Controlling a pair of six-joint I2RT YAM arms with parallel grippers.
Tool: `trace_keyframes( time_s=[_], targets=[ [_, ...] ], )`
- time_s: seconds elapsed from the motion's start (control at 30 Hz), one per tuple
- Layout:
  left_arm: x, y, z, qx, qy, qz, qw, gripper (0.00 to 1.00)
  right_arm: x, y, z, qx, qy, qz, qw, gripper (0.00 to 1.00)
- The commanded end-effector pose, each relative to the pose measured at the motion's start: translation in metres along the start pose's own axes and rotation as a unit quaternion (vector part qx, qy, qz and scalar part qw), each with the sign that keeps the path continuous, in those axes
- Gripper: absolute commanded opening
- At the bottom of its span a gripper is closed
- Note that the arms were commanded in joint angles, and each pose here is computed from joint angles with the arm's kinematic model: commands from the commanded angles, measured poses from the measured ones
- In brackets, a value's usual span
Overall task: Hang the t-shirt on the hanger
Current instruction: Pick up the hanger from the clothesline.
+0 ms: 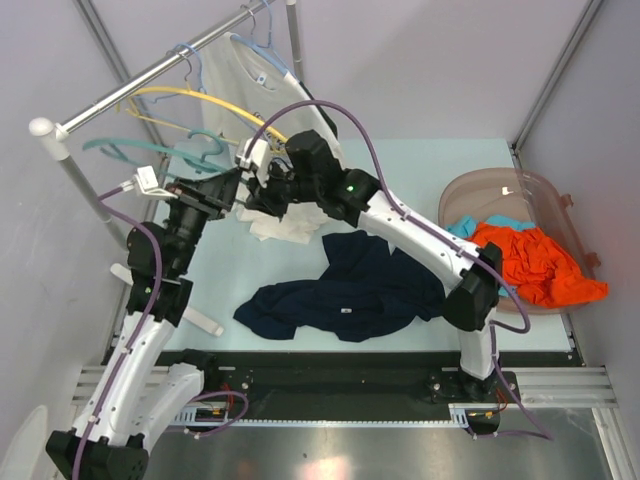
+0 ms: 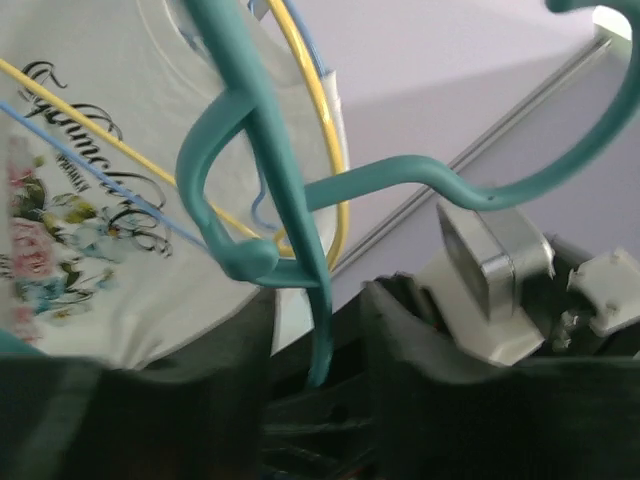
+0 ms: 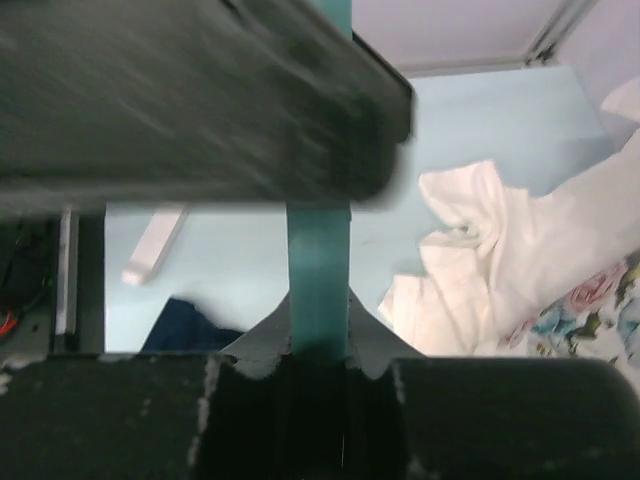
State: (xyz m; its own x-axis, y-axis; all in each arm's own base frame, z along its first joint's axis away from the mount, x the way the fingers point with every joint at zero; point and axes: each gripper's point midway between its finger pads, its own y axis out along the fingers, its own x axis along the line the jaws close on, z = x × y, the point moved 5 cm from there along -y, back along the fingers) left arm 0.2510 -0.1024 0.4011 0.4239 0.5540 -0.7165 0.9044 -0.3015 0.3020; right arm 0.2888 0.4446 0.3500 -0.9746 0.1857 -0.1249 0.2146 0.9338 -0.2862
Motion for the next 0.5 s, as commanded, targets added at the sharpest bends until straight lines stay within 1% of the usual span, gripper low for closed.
trace_keyframes(
  time_s=[0.0,0.03,0.07,0.1,0.13,0.17,0.2,0.23,0.27,0.3,0.33,0.4,0.43,0.47],
  targets=[
    [0.002,-0.023,0.015,0.047,0.076,0.03,0.996,0.62,-0.006,-0.063,-0.021,-0.028,-0.008,0.008,1.0,0.0],
    [0.003,-0.028,0.019,0.063,0.109,0.037,0.991,0.78,-0.006,-0.074,-0.018,-0.024,-0.006,0.004,1.0,0.0],
    [-0.003,-0.039,0.025,0.089,0.125,0.066,0.986,0.85,-0.005,-0.092,-0.006,-0.014,-0.003,0.001,1.0,0.0],
    [0.001,-0.046,0.033,0.12,0.136,0.062,0.982,0.94,-0.003,-0.104,0.001,-0.001,0.001,-0.003,1.0,0.0],
    [0.004,-0.052,0.039,0.143,0.16,0.069,0.974,1.0,-0.002,-0.114,0.007,0.007,0.003,-0.004,1.0,0.0],
    [0.002,-0.062,0.047,0.179,0.168,0.089,0.965,1.0,0.0,-0.133,0.016,0.013,0.009,-0.008,1.0,0.0],
    [0.004,-0.072,0.055,0.219,0.175,0.092,0.955,1.0,0.004,-0.145,0.028,0.036,-0.001,-0.018,0.999,0.0],
    [0.006,-0.079,0.059,0.239,0.223,0.116,0.938,1.0,0.008,-0.154,0.039,0.053,-0.006,-0.023,0.998,0.0],
    [0.004,-0.087,0.062,0.26,0.244,0.138,0.924,1.0,0.018,-0.173,0.057,0.082,-0.009,-0.028,0.996,0.0],
    [0.0,-0.101,0.067,0.299,0.255,0.164,0.905,1.0,0.021,-0.181,0.069,0.098,-0.034,-0.033,0.994,0.0],
    [0.001,-0.104,0.066,0.301,0.305,0.186,0.884,1.0,0.026,-0.191,0.077,0.11,-0.042,-0.036,0.992,0.0],
    [-0.009,-0.114,0.06,0.321,0.344,0.218,0.855,1.0,0.046,-0.215,0.105,0.147,-0.034,-0.04,0.988,0.0],
    [-0.012,-0.116,0.057,0.318,0.394,0.256,0.823,1.0,0.052,-0.222,0.112,0.157,-0.042,-0.043,0.986,0.0],
    [-0.016,-0.119,0.054,0.323,0.415,0.277,0.804,1.0,0.06,-0.228,0.123,0.175,-0.034,-0.044,0.983,0.0]
  ],
)
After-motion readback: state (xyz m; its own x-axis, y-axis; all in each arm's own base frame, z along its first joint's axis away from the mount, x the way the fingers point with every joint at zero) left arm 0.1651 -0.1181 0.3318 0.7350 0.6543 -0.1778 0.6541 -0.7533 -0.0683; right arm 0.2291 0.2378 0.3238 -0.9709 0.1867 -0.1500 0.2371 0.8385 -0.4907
